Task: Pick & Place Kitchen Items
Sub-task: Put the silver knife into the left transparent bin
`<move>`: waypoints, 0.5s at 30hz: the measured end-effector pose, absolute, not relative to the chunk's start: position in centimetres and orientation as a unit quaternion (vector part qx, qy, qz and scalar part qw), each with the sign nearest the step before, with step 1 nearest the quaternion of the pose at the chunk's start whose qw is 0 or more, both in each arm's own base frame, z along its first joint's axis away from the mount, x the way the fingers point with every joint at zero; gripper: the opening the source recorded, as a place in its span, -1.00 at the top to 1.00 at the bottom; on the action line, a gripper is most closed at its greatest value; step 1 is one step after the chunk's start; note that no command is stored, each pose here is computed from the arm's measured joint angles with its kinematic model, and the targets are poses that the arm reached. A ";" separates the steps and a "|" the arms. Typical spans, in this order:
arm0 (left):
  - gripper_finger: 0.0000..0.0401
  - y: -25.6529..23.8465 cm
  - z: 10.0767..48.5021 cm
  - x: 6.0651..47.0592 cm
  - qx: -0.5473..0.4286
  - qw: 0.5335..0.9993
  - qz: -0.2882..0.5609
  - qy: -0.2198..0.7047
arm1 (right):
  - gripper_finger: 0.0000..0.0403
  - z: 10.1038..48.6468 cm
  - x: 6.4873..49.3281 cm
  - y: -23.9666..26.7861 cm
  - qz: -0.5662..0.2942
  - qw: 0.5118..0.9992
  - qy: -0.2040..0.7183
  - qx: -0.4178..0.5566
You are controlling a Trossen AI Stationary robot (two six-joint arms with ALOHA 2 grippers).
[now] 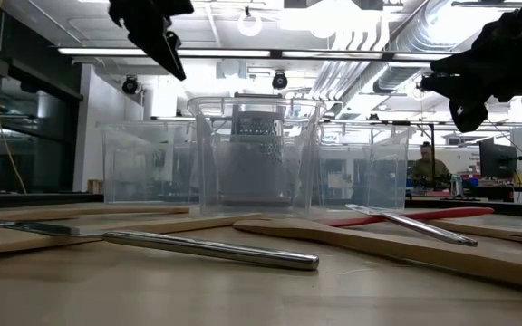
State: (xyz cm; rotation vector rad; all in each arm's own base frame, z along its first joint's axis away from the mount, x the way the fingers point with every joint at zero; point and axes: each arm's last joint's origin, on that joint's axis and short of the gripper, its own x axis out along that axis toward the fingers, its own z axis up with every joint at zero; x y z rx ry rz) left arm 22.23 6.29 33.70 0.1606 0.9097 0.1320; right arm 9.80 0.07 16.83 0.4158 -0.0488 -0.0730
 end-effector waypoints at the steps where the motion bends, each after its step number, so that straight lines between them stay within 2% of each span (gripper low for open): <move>1: 0.01 5.8 33.7 22.3 0.076 0.893 0.058 0.440 | 0.35 16.8 9.8 0.1 -0.036 0.978 -0.024 0.206; 15: 0.01 0.5 33.3 23.2 0.069 0.893 0.022 0.444 | 0.35 16.8 9.8 0.1 -0.036 0.978 -0.024 0.206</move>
